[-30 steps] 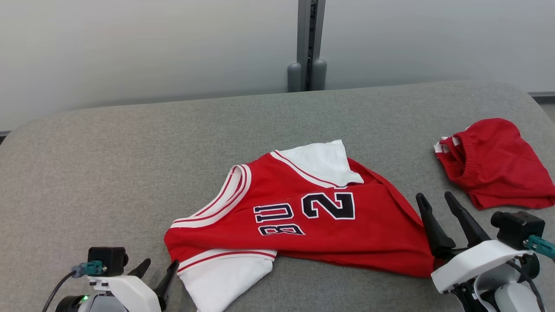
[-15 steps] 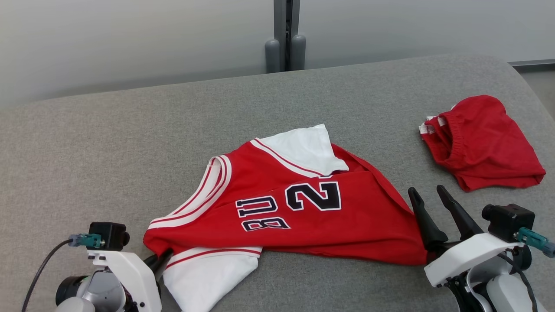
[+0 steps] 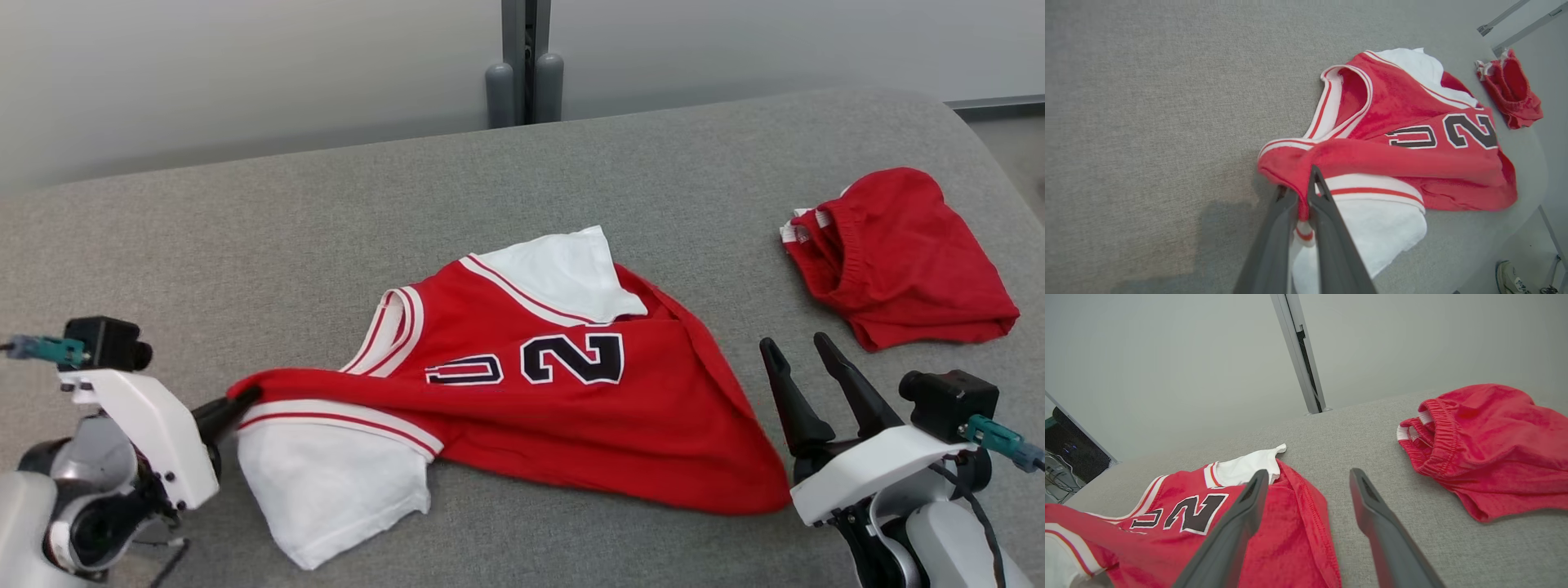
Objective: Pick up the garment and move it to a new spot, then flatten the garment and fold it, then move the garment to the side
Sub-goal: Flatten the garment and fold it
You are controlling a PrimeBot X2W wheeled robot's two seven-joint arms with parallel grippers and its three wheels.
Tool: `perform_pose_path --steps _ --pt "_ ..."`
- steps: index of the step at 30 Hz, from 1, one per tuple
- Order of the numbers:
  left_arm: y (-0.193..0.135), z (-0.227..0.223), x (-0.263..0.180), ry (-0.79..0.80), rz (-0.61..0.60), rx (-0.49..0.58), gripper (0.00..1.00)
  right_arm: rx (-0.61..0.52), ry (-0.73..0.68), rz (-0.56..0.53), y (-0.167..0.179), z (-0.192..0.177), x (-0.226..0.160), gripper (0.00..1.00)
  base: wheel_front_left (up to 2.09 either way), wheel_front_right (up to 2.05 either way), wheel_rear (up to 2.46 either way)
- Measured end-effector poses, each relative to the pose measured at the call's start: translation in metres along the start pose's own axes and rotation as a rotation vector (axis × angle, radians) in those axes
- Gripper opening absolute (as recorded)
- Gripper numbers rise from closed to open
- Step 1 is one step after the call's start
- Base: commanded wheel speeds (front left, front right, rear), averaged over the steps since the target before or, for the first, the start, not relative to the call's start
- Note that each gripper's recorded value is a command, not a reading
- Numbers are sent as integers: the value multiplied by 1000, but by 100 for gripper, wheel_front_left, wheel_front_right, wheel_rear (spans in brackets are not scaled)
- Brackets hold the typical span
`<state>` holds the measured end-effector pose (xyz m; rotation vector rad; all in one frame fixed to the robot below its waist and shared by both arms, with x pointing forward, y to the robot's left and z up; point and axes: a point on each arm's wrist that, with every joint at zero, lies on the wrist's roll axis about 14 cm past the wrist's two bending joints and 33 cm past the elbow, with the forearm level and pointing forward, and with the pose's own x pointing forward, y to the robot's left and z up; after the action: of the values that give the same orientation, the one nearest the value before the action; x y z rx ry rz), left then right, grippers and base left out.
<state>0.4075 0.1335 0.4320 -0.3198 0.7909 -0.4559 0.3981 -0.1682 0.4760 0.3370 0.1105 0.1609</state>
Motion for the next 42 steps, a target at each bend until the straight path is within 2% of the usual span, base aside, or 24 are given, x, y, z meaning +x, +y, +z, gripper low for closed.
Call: perform_pose_path --steps 8,14,15,16,20,27,32,37,42 --pt "44 28 20 36 96 -59 0 -10 -4 -26 -13 2 5 100 0 0 0" --pt "54 31 40 34 123 -64 0 -10 -3 -47 -21 -1 6 100 0 0 0" --pt "54 29 41 36 125 -67 29 -9 -2 -49 -21 -2 6 100 0 0 0" --pt "54 28 41 33 125 -70 100 -8 -1 -50 -21 -3 6 100 0 0 0" --pt "58 32 32 9 150 -7 100 -6 -12 -44 -18 0 5 100 0 0 0" --pt "54 47 6 -122 161 78 100 -5 -43 -24 -11 8 3 100 0 0 0" --pt "48 67 -27 -340 173 154 100 -3 -76 0 -1 15 1 100 0 0 0" --pt "32 76 -59 -568 194 186 100 2 -123 15 9 25 0 100 0 0 0" --pt "23 79 -93 -782 266 217 100 -11 -168 5 9 34 -4 100 0 0 0"
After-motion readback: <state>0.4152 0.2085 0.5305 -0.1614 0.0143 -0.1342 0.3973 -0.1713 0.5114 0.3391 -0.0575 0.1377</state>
